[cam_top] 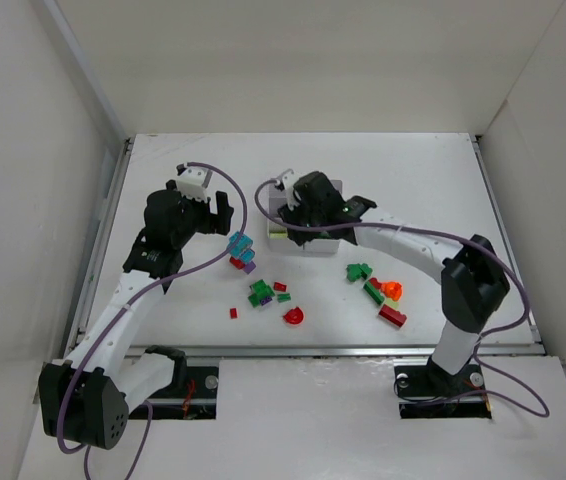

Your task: Sort the legos into containers by color

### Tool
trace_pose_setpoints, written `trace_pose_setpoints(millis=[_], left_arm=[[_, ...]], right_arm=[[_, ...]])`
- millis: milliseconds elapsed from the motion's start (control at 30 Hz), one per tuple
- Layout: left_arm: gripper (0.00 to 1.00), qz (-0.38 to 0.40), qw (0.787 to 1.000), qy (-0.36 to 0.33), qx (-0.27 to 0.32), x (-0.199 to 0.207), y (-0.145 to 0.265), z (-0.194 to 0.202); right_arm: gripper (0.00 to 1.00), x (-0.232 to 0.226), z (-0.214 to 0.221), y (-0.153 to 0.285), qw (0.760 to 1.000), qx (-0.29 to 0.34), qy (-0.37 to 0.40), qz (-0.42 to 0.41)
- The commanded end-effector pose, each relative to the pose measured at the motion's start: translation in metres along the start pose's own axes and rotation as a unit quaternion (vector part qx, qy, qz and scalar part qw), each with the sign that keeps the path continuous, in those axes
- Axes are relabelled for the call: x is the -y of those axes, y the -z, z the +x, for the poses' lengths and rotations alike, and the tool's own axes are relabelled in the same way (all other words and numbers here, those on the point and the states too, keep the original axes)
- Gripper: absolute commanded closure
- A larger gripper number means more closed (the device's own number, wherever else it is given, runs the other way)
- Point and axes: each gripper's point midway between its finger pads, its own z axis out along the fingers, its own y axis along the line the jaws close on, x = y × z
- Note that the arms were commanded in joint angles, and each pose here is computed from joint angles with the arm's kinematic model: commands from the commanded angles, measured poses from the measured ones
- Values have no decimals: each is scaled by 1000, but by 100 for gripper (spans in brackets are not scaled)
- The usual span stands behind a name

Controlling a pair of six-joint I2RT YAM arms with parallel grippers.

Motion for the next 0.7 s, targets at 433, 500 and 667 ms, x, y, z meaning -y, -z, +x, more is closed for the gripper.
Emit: trace_pose_setpoints(millis=[433,500,667], left_arm=[[22,-7,999,6,40,-2,2,-17],[22,-7,999,6,40,-2,2,-17],[22,-7,999,6,40,-2,2,-17]], right_arm=[[100,9,-82,-38,995,70,66,34],[100,8,-77,-36,995,67,67,29],[82,8,-72,-39,995,62,67,29]])
